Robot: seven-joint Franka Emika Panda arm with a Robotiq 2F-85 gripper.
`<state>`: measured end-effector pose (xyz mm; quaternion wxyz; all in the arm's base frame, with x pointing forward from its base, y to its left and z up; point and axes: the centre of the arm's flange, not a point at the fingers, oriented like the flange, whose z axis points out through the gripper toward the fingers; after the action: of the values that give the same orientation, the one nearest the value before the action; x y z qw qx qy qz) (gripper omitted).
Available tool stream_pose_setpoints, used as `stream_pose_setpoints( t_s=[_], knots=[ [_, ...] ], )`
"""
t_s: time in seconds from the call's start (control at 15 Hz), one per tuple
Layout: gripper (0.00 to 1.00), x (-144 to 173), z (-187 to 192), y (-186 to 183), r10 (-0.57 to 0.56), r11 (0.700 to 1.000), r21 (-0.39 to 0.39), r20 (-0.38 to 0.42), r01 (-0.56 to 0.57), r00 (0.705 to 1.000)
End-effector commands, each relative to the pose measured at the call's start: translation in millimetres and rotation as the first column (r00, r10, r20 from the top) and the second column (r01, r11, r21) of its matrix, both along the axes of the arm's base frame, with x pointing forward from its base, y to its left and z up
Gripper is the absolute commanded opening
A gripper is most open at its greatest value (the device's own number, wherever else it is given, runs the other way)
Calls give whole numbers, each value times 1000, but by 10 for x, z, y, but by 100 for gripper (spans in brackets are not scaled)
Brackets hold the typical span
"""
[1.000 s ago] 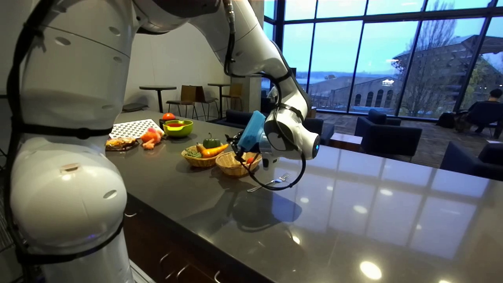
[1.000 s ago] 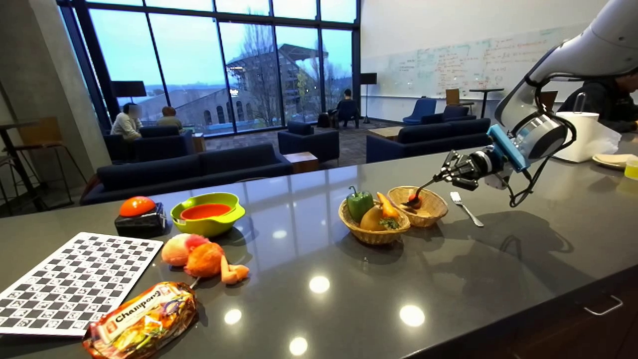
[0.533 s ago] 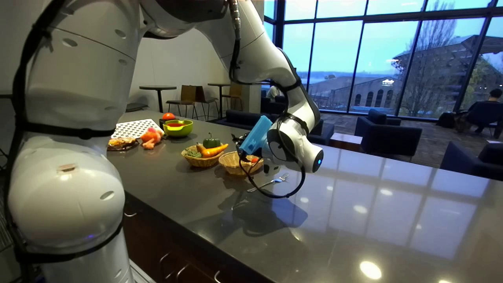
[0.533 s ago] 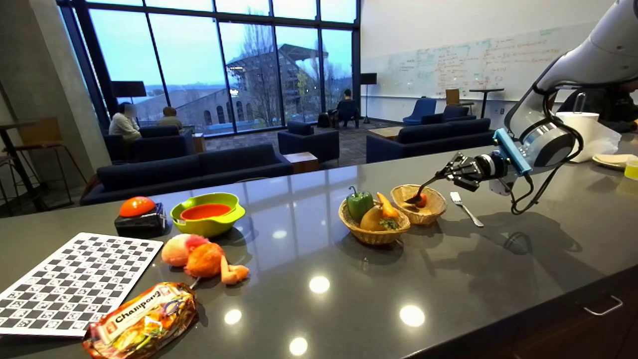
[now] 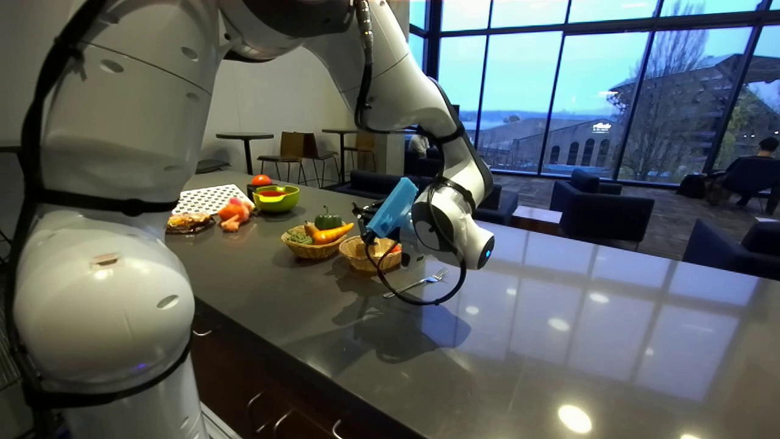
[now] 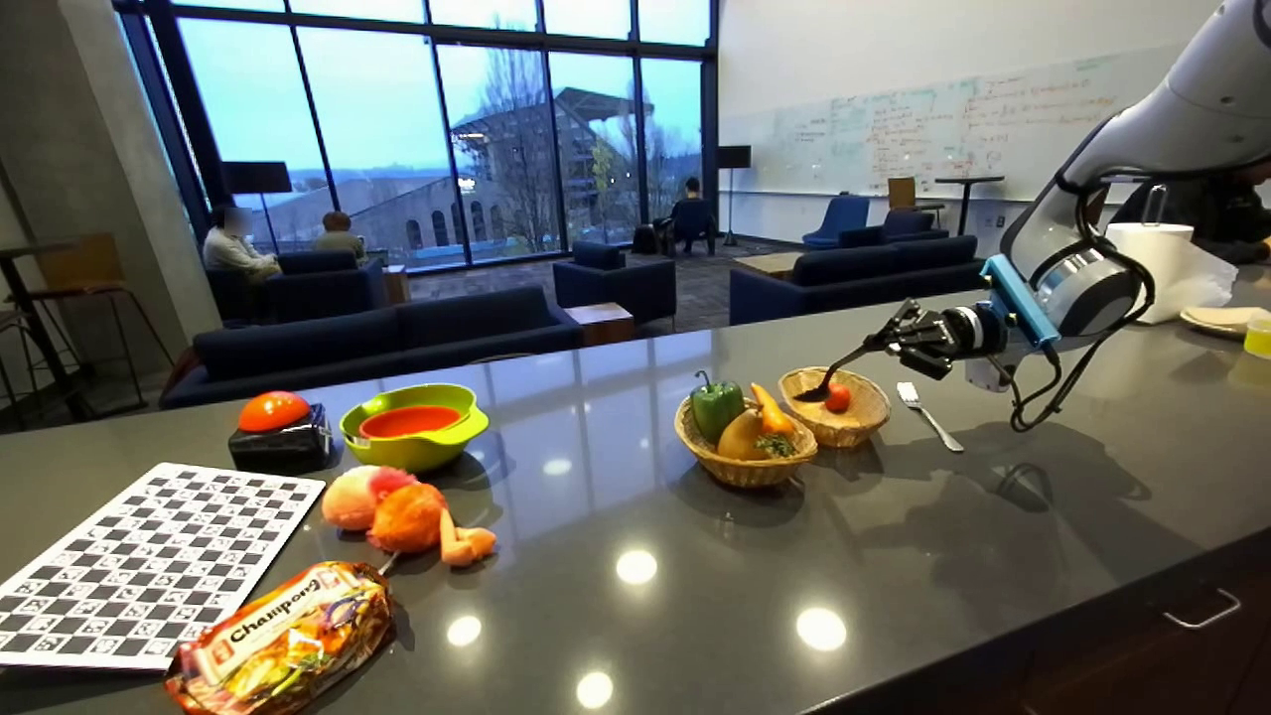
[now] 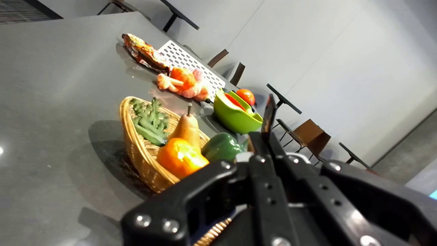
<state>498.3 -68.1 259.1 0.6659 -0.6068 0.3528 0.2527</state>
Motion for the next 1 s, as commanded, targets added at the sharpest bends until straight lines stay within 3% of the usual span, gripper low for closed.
stream_pose_setpoints(
  t_s=[0.0,0.93],
  knots=[
    [1,-40,43,-4,-6,1000,14,-6,6,1000],
    [1,-232,-104,-332,-132,990,34,-60,134,989]
  ],
)
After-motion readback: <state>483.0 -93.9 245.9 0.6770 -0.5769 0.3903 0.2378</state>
